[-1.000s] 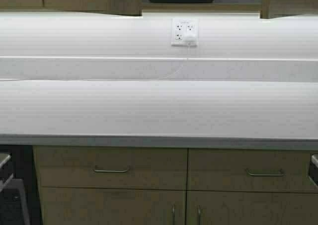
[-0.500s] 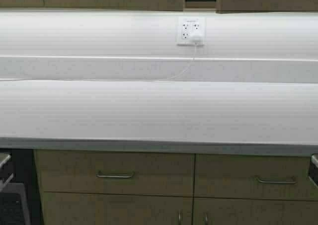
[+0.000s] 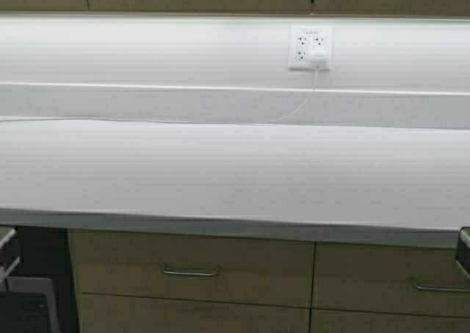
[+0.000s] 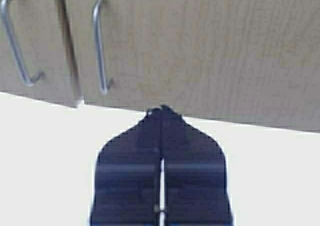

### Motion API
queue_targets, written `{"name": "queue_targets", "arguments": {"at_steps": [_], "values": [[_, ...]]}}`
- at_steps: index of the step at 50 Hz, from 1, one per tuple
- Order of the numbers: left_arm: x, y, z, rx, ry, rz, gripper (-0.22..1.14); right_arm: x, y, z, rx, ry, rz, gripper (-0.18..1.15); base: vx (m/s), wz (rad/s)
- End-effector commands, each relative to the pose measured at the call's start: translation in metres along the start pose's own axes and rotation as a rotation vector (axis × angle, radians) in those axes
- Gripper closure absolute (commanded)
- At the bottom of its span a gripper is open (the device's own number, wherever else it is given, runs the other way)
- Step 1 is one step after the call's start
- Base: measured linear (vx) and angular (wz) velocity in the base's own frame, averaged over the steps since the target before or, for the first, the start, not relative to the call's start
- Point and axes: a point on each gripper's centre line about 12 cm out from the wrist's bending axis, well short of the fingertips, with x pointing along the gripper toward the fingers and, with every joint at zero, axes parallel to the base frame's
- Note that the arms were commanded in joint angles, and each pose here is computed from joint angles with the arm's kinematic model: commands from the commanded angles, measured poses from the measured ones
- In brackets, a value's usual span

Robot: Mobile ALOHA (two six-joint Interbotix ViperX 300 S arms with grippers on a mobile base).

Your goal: Open the cabinet, put the pot inside, then close it

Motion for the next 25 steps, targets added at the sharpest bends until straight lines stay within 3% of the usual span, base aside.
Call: {"name": "queue_targets", "arguments": {"at_steps": [1,25], "values": [[-0.007,-0.005,0.014,-0.004,-0.042,-0.013,0.86,-0.019,0.0,0.005,0.021,-0.032,-0.001,0.88,0.11,-0.01],[-0.02,-0.008,-0.015,-0.042,0.012,-0.021,0.86,-0.037,0.018,-0.008,0.01,-0.013,0.047,0.88,0.12,-0.07]]}}
